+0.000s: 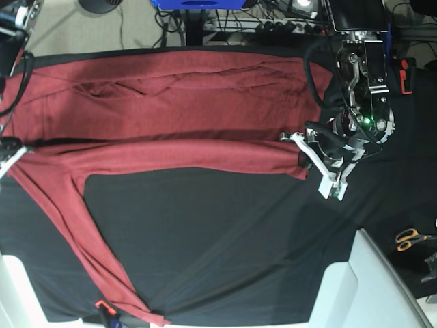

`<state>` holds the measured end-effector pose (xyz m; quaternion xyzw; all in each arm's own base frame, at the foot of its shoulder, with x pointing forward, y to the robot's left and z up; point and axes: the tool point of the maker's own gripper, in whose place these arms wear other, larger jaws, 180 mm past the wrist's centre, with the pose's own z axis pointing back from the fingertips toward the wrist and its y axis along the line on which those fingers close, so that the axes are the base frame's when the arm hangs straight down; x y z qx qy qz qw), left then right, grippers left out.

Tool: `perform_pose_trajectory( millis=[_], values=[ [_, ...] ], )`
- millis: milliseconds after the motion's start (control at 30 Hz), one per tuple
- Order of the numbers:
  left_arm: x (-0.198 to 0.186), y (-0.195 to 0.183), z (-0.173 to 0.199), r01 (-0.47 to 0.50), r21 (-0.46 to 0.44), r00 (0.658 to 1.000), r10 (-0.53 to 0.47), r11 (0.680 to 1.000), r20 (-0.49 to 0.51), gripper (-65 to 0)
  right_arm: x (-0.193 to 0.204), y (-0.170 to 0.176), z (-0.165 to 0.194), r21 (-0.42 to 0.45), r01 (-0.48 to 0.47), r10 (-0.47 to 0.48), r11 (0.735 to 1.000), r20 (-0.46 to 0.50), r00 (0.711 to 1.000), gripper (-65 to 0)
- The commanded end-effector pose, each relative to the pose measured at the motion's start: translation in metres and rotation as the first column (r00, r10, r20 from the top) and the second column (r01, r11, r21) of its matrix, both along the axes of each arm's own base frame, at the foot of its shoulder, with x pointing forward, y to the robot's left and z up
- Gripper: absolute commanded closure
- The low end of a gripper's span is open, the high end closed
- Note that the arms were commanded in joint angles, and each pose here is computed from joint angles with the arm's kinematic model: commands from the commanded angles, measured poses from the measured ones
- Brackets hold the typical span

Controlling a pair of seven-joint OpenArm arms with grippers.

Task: Fold the T-shirt properly
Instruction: 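Fold the shirt's lower half over with both grippers toward the collar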

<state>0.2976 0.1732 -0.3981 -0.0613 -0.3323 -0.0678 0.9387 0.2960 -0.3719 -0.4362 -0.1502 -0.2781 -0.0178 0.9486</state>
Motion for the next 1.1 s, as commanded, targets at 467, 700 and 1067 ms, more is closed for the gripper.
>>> perform_pose_trajectory(
  millis=[467,700,1067],
  values=[
    [-0.023,0.006,0.010,0.030,0.043,0.999,-0.031,0.999,0.021,0.0,-0.020,-0.002,-0.004,-0.019,0.000,0.000,1.000,-0.028,1.000,-0.2],
    [-0.040,0.005,0.010,0.044,0.054,0.999,-0.044,0.998,0.008,0.0,-0.031,0.003,-0.014,-0.006,0.002,-0.002,1.000,-0.058,0.998,-0.2],
    [-0.057,0.006,0.000,0.048,0.055,0.998,-0.046,0.997,-0.032,0.0,-0.041,0.009,-0.020,-0.002,0.000,-0.001,1.000,-0.072,0.997,-0.2]
  ],
)
